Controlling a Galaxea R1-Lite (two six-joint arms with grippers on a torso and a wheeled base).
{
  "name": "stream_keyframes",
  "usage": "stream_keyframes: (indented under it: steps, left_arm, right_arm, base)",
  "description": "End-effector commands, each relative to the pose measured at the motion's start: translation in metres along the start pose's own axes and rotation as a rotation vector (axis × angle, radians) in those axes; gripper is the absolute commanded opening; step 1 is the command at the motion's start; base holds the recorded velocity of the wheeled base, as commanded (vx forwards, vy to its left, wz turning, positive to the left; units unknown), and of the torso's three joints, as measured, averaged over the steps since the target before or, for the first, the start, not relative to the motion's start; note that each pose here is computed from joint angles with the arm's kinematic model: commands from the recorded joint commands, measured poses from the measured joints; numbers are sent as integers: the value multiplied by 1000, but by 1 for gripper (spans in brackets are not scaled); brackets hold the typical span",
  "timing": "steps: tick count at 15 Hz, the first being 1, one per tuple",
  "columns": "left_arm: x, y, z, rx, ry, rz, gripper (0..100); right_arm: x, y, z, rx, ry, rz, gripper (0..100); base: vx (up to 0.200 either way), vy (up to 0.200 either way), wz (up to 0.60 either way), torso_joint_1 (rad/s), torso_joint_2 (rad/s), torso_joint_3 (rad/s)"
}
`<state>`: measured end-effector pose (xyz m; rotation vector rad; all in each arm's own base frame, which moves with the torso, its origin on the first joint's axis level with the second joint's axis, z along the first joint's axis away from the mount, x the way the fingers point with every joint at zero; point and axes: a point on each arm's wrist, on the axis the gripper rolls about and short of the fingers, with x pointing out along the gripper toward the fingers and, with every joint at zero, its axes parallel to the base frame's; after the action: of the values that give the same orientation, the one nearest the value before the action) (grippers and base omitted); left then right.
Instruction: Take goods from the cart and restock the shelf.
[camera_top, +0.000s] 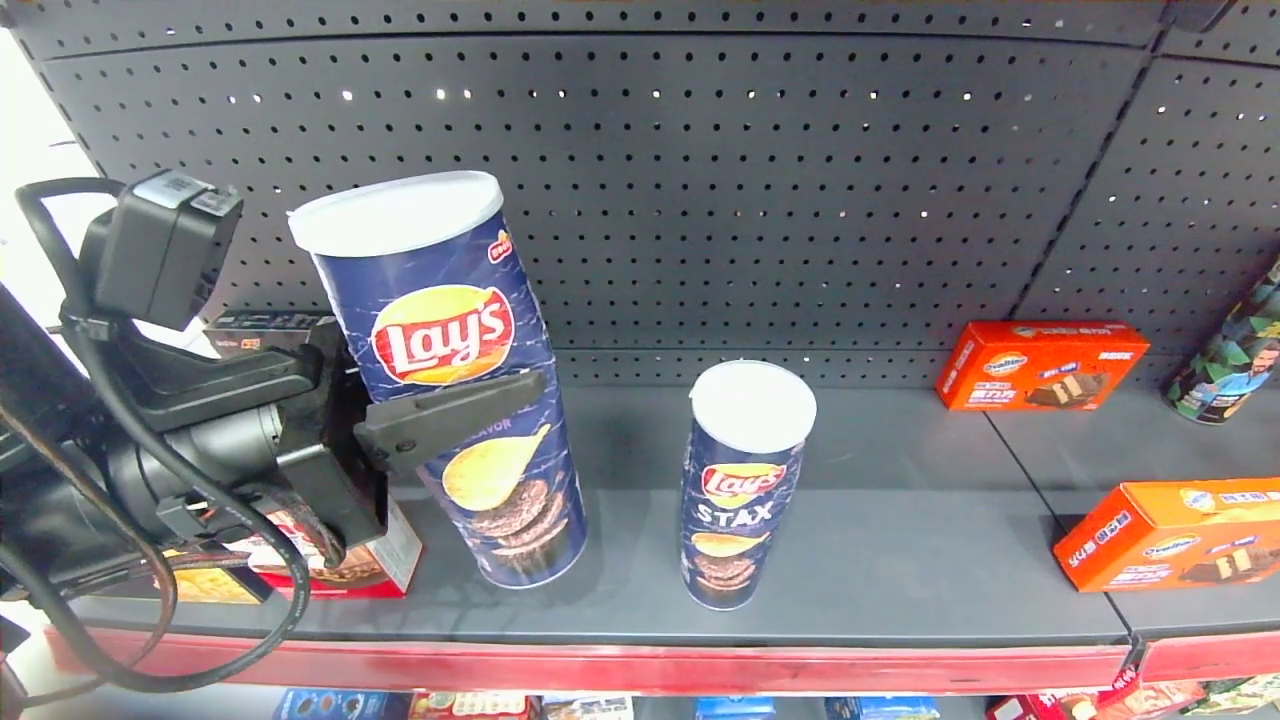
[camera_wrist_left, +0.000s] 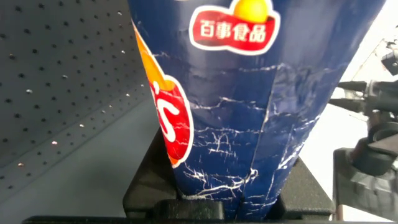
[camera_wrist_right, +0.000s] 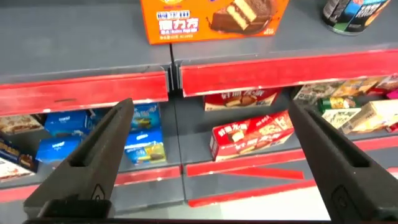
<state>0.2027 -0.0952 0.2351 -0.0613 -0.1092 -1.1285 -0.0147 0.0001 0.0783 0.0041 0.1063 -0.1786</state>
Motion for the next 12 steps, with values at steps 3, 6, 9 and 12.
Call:
stream_keyframes:
  steps: [3, 6, 9, 12]
  left_arm:
    - [-6, -19, 1, -2, -6, -44, 0]
    - [2, -11, -1, -4, 0, -56, 0]
    - [3, -1, 0, -7, 4, -28, 0]
    - [8, 5, 5, 1, -5, 2, 0]
  right_arm:
    - [-1, 0, -1, 1, -10, -1, 100]
    - [-1, 0, -1, 1, -11, -1, 100]
    - [-1, 0, -1, 1, -11, -1, 100]
    - [-1, 0, -1, 1, -11, -1, 100]
  base:
    - [0, 0, 0, 0, 0, 0]
    - [0, 0, 0, 0, 0, 0]
    - [0, 0, 0, 0, 0, 0]
    - [0, 0, 0, 0, 0, 0]
